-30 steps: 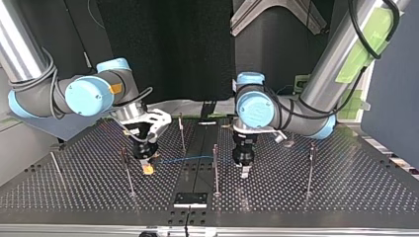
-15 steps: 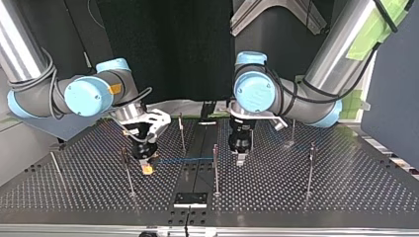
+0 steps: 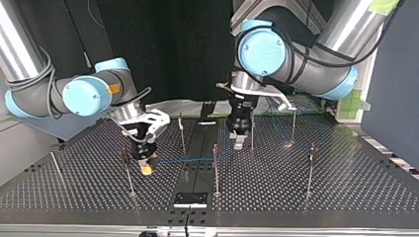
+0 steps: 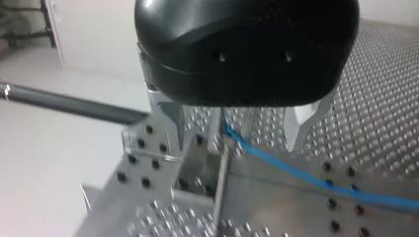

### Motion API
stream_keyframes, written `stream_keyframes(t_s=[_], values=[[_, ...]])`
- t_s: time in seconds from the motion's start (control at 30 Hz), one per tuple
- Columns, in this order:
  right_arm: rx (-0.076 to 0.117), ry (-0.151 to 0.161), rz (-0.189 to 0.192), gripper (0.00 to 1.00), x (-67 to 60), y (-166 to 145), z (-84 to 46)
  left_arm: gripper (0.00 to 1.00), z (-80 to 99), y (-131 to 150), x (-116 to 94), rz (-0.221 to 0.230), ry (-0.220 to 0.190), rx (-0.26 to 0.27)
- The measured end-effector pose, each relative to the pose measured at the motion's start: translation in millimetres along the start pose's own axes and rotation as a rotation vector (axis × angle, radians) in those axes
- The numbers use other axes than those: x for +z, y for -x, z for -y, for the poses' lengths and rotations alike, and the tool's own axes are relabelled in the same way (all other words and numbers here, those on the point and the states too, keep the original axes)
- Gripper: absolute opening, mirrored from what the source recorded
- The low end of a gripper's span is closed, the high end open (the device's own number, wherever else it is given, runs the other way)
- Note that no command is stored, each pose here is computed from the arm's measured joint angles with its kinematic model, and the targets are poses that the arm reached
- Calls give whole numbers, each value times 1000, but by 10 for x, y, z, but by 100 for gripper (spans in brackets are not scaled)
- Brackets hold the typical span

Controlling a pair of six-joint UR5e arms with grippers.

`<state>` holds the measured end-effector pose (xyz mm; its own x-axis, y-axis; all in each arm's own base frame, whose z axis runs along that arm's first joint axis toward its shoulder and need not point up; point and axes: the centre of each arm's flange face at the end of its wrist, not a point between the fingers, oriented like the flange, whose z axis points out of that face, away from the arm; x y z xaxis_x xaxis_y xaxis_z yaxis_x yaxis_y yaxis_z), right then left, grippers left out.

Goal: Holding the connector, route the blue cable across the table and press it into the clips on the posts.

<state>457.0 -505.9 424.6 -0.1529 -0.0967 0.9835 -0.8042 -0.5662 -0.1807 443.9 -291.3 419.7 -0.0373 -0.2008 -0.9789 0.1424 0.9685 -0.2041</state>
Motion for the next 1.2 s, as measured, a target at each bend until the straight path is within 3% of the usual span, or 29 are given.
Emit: stream_keyframes(t_s=[0.3, 0.53, 0.67, 1.0, 1.2], values=[[2, 22, -19, 0, -60, -154, -61, 100, 345, 129, -240, 32, -60, 1], [4, 32, -14, 0, -85, -163, -79, 100, 723, 226, -391, 61, -127, -23], [6, 35, -6, 0, -94, -133, -86, 100, 830, 240, -411, 61, -145, -24], [5, 37, 3, 0, -107, -105, -89, 100, 1033, 134, -144, 37, -133, -7], [4, 37, 3, 0, -108, -105, -90, 100, 1080, 18, 71, 24, -105, 2]])
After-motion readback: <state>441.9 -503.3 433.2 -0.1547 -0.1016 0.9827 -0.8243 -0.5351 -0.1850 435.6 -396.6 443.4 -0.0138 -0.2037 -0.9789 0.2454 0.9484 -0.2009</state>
